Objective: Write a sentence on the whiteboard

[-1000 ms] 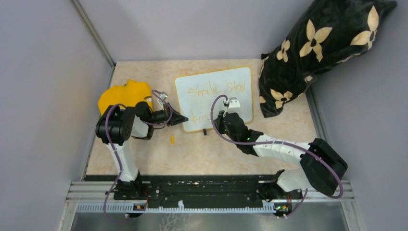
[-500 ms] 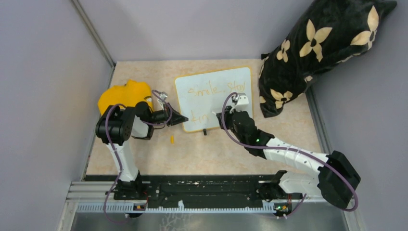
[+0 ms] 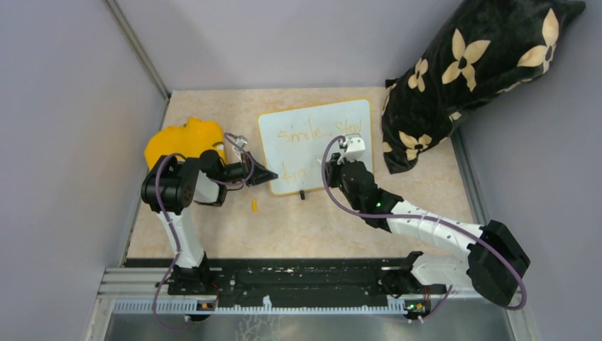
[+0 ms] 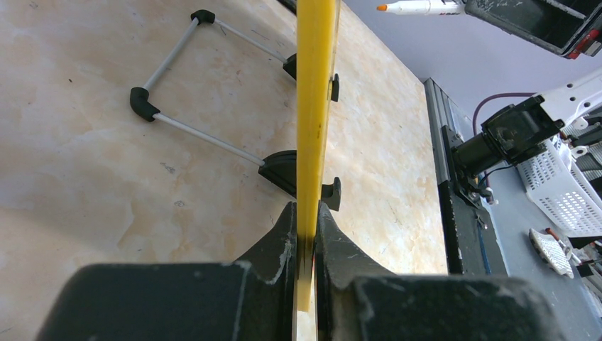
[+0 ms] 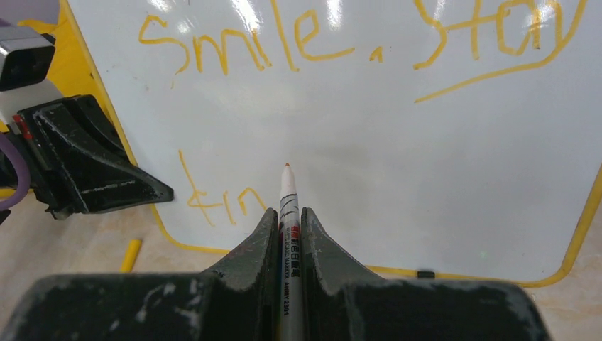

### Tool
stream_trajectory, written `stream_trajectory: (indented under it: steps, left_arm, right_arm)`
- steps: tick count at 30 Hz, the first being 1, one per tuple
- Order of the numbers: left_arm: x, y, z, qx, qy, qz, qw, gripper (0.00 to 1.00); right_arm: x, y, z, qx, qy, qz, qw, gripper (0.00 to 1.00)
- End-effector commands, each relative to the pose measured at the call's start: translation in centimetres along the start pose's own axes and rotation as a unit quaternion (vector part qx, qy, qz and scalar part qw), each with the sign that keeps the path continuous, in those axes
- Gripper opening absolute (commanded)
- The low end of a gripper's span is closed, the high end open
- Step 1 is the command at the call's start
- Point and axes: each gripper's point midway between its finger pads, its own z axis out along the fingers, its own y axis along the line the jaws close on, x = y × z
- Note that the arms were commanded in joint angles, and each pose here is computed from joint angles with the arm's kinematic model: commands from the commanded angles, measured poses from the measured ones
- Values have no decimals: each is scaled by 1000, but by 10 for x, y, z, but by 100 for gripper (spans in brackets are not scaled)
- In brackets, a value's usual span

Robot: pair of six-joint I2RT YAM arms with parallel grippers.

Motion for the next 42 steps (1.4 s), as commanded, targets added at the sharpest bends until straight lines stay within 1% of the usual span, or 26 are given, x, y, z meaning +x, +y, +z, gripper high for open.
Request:
stream_trajectory:
  steps: [1,10,27,42]
  left_arm:
    - [11,16,-1,-28,3,-38,999,0]
    - [11,16,-1,-29,2,-38,999,0]
    - [11,16,-1,-29,2,-39,999,0]
    - [11,16,-1,-29,2,-39,999,0]
  right_arm:
    - [-39,17,10,-11,-46,12,999,0]
    - [-40,24,21,-11,-43,14,999,0]
    - [-28,25,25,-15,-32,20,999,0]
    - [-9,13,36,18,-8,26,999,0]
